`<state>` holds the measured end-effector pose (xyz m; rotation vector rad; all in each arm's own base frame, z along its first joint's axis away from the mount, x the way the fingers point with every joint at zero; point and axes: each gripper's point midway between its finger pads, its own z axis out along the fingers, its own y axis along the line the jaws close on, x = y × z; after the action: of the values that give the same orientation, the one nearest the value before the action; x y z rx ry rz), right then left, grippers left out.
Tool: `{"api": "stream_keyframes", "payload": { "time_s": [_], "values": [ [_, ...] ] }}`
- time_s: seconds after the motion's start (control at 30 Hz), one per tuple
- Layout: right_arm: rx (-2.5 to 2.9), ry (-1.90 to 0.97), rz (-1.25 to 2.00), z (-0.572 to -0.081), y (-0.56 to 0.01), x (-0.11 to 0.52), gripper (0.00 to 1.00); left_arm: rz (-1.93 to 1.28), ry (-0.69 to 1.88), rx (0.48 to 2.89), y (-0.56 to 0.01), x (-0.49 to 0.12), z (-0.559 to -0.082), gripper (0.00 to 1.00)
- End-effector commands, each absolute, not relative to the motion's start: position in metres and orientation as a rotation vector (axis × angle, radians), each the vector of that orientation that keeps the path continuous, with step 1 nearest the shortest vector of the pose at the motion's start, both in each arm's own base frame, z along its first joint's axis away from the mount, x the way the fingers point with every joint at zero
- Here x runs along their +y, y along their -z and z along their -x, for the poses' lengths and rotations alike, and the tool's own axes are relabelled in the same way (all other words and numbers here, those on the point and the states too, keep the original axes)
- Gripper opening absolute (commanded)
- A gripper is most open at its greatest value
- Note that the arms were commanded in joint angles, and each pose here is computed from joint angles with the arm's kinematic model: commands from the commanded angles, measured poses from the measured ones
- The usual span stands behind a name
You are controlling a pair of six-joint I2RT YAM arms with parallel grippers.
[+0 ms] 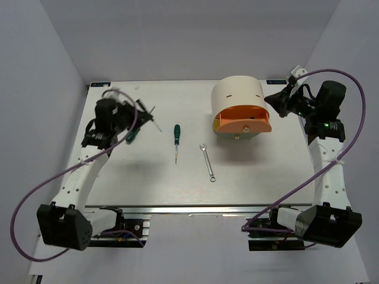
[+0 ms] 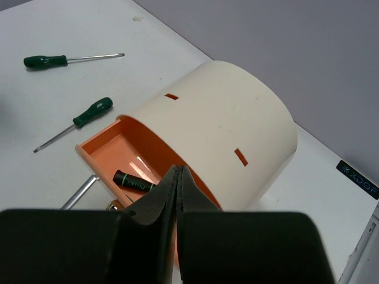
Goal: Sort the tools into containers
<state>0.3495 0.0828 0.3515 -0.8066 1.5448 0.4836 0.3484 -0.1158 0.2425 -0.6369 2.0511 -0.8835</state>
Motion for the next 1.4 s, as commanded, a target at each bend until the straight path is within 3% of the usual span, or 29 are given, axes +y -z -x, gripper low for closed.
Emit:
{"api": "stream_keyframes", "payload": {
  "time_s": [0.0,0.03,0.1,0.13,0.2,0.23,0.27,0.3,0.33,0.5,1.0,1.07,1.1,1.13,1.17,1.2,1.37],
  "values": [
    [1.487,-0.469,0.763,-0.349,-0.373,0.081,0.0,0.006,1.06,1.942,-0.313,-0.216,-0.343,0.0],
    [1.486,-0.467,0.759,-0.35,-0.373,0.081,0.0,-0.189,1.018,1.849,-0.36,-0.237,-0.345,0.0],
    [1.488,-0.457,0.744,-0.351,-0.375,0.079,0.0,-0.353,0.947,1.949,-0.344,-0.278,-0.354,0.0],
    [1.488,-0.443,0.735,-0.351,-0.376,0.077,0.0,-0.528,0.932,1.814,-0.392,-0.309,-0.343,0.0],
    [1.493,-0.429,0.718,-0.351,-0.377,0.074,0.0,-0.681,0.898,1.853,-0.375,-0.349,-0.346,0.0],
    [1.495,-0.415,0.705,-0.35,-0.379,0.072,0.0,-0.764,0.86,1.726,-0.412,-0.359,-0.347,0.0],
    [1.499,-0.401,0.695,-0.35,-0.38,0.069,0.0,-0.806,0.841,1.709,-0.414,-0.368,-0.349,0.0],
    [1.505,-0.391,0.682,-0.349,-0.381,0.067,0.0,-0.857,0.819,1.746,-0.392,-0.384,-0.356,0.0],
    [1.516,-0.381,0.67,-0.348,-0.38,0.065,0.0,-0.908,0.791,1.665,-0.409,-0.39,-0.358,0.0],
    [1.527,-0.352,0.651,-0.342,-0.381,0.058,0.0,-1.048,0.657,1.55,-0.388,-0.431,-0.36,0.0],
    [1.545,-0.368,0.629,-0.336,-0.375,0.055,0.0,-1.288,0.467,1.531,-0.314,-0.466,-0.351,0.0],
    [1.553,-0.371,0.634,-0.336,-0.372,0.055,0.23,-1.291,0.458,1.553,-0.303,-0.464,-0.351,0.09],
    [1.557,-0.372,0.643,-0.336,-0.368,0.055,0.31,-1.292,0.453,1.56,-0.299,-0.464,-0.352,0.25],
    [1.563,-0.377,0.648,-0.336,-0.365,0.056,0.41,-1.29,0.452,1.564,-0.298,-0.464,-0.351,0.31],
    [1.564,-0.377,0.654,-0.336,-0.364,0.056,0.43,-1.283,0.442,1.571,-0.296,-0.463,-0.354,0.42],
    [1.567,-0.38,0.658,-0.336,-0.362,0.056,0.45,-1.279,0.437,1.571,-0.296,-0.464,-0.355,0.46],
    [1.579,-0.409,0.698,-0.332,-0.35,0.061,0.46,-1.24,0.427,1.554,-0.31,-0.464,-0.36,0.54]
  ]
}}
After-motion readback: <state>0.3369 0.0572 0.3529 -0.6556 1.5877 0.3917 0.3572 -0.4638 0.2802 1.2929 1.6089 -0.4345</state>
